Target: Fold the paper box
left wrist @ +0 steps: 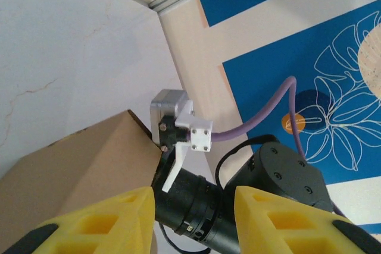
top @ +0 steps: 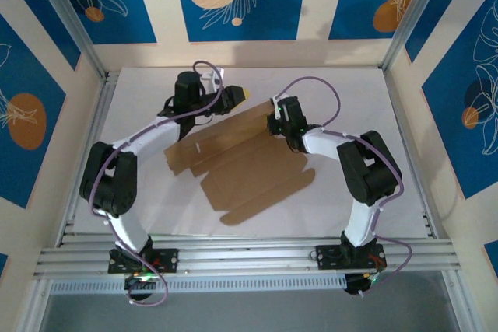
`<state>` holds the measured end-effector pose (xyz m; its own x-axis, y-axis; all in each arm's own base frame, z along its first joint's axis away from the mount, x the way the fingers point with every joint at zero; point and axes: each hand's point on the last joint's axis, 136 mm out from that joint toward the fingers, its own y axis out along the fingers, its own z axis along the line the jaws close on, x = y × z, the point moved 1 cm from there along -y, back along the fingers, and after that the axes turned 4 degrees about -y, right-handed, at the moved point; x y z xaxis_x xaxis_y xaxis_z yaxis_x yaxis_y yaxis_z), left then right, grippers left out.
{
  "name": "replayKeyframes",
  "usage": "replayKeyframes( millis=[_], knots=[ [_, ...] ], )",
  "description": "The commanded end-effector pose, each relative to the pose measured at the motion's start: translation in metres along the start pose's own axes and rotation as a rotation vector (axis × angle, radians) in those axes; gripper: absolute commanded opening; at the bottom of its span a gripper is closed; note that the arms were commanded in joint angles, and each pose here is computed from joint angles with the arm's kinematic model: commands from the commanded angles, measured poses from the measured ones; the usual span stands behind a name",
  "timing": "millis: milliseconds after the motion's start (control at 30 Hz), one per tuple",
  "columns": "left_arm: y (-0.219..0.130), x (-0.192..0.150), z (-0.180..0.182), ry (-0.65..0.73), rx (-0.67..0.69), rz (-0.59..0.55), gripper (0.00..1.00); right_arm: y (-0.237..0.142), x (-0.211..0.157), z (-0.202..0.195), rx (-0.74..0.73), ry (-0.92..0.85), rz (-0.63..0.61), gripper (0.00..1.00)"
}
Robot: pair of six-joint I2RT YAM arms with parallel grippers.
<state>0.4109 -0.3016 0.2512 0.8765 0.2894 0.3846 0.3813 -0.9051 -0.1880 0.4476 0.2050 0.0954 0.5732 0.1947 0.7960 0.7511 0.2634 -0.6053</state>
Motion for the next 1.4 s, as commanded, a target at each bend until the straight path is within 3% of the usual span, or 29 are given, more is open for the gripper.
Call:
replayKeyframes(
  millis=[0, 100, 133, 233, 300, 533, 767, 1133, 1300, 1367],
  knots=[
    [0.019, -0.033, 0.027, -0.104, -0.013, 0.091, 0.38, 0.006, -0.008, -0.01, -0.099, -0.013, 0.048, 0.07],
    [0.025, -0.04, 0.022, -0.111, -0.044, 0.102, 0.37, 0.01, -0.007, -0.01, -0.108, -0.012, 0.061, 0.07],
    [0.025, -0.041, 0.02, -0.109, -0.047, 0.103, 0.37, 0.01, -0.007, -0.01, -0.109, -0.013, 0.064, 0.11],
    [0.022, -0.037, 0.016, -0.079, -0.034, 0.092, 0.37, 0.01, -0.004, -0.005, -0.077, -0.019, 0.049, 0.42],
    [0.02, -0.036, 0.015, -0.049, -0.002, 0.089, 0.37, 0.003, -0.001, 0.0, -0.043, -0.026, 0.014, 0.54],
    [0.018, -0.031, 0.016, -0.006, 0.031, 0.067, 0.37, -0.024, -0.004, 0.025, 0.124, -0.086, -0.06, 0.73],
    [0.02, -0.022, 0.008, 0.013, 0.027, 0.05, 0.37, -0.05, -0.004, 0.038, 0.252, -0.087, -0.101, 0.74],
    [0.008, -0.005, -0.013, 0.074, 0.038, 0.025, 0.36, -0.099, 0.013, 0.023, 0.29, 0.017, -0.146, 0.71],
    [-0.018, 0.01, -0.037, 0.142, 0.053, -0.013, 0.38, -0.141, 0.035, 0.004, 0.187, 0.072, -0.187, 0.66],
    [-0.03, 0.014, -0.043, 0.173, 0.077, -0.032, 0.39, -0.153, 0.039, -0.008, 0.127, 0.13, -0.14, 0.61]
  ],
)
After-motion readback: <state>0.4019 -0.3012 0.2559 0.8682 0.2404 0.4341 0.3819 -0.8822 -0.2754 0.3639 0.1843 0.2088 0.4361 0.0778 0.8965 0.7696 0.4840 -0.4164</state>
